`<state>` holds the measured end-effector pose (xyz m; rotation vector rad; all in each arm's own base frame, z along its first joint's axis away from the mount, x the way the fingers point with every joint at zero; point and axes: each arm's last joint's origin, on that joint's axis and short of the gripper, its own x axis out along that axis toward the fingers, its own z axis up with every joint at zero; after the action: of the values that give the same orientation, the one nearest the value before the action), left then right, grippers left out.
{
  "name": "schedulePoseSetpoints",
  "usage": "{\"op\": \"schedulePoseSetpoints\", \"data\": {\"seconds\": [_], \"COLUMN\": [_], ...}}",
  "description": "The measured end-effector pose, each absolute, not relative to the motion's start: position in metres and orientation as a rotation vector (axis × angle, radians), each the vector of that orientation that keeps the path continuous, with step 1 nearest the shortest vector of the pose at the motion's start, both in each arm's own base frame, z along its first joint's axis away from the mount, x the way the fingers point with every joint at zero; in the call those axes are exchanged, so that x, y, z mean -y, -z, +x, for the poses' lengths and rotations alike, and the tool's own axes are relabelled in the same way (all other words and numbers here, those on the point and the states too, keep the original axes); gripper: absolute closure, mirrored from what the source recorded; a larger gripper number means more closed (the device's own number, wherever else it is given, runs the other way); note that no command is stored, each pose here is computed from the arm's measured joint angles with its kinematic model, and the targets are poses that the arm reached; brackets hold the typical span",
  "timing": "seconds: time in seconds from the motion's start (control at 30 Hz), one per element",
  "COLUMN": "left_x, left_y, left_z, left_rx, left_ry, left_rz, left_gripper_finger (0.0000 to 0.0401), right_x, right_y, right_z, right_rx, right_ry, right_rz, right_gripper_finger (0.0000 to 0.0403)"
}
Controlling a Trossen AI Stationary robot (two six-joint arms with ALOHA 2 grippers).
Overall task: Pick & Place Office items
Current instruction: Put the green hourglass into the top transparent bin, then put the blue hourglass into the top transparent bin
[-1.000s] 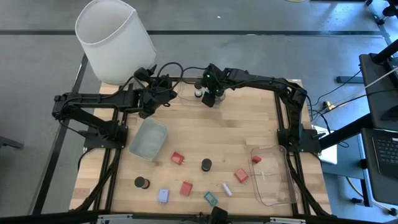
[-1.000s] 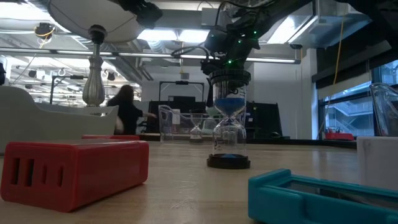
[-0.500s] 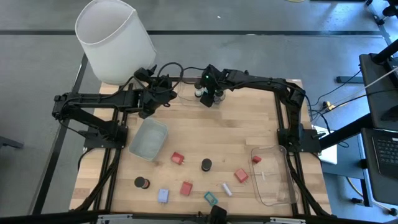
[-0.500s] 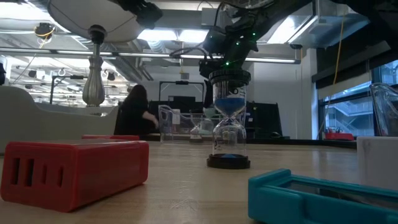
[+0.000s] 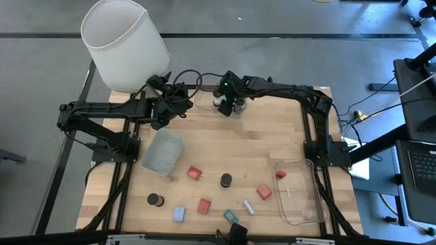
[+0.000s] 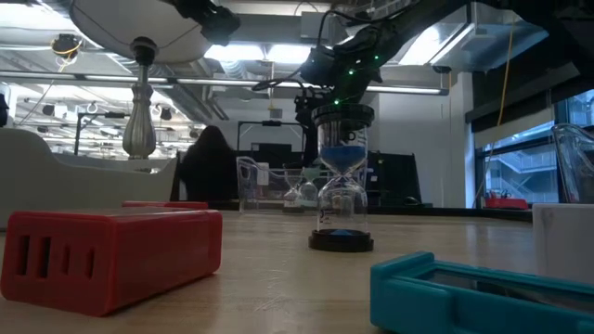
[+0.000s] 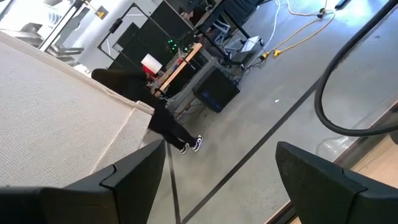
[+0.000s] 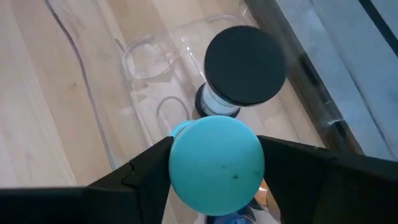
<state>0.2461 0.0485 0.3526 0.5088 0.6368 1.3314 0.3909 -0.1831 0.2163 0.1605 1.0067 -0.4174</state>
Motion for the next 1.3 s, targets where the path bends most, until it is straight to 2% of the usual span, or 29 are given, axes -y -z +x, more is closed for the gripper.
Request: {"op": "schedulePoseSetpoints", "data": {"seconds": [0.4, 0.77, 1.03, 1.13, 1.3], "left_x": [-0.049, -0.049, -0.049, -0.048, -0.047], "left_y": [-0.353, -0.353, -0.353, -0.355, -0.355], "left_z": [0.246, 0.246, 0.247, 0.249, 0.256], "left_rx": [-0.638, -0.651, -0.666, -0.597, -0.502], "left_ry": [-1.332, -1.327, -1.320, -1.297, -1.132], "left_rz": [0.510, 0.526, 0.547, 0.466, 0.311], "left_gripper_finger": [0.0098, 0.0098, 0.0098, 0.0098, 0.0098], "right_x": [0.183, 0.182, 0.169, 0.156, 0.128], "right_y": [-0.216, -0.220, -0.277, -0.303, -0.337], "right_z": [0.391, 0.389, 0.356, 0.341, 0.317], "right_rx": [-1.007, -1.012, -1.012, -0.987, -0.968], "right_ry": [0.407, 0.419, 0.484, 0.474, 0.433], "right_rz": [0.160, 0.153, 0.062, 0.056, 0.030], "right_gripper_finger": [0.0173, 0.0106, 0.0107, 0.0116, 0.0127]}}
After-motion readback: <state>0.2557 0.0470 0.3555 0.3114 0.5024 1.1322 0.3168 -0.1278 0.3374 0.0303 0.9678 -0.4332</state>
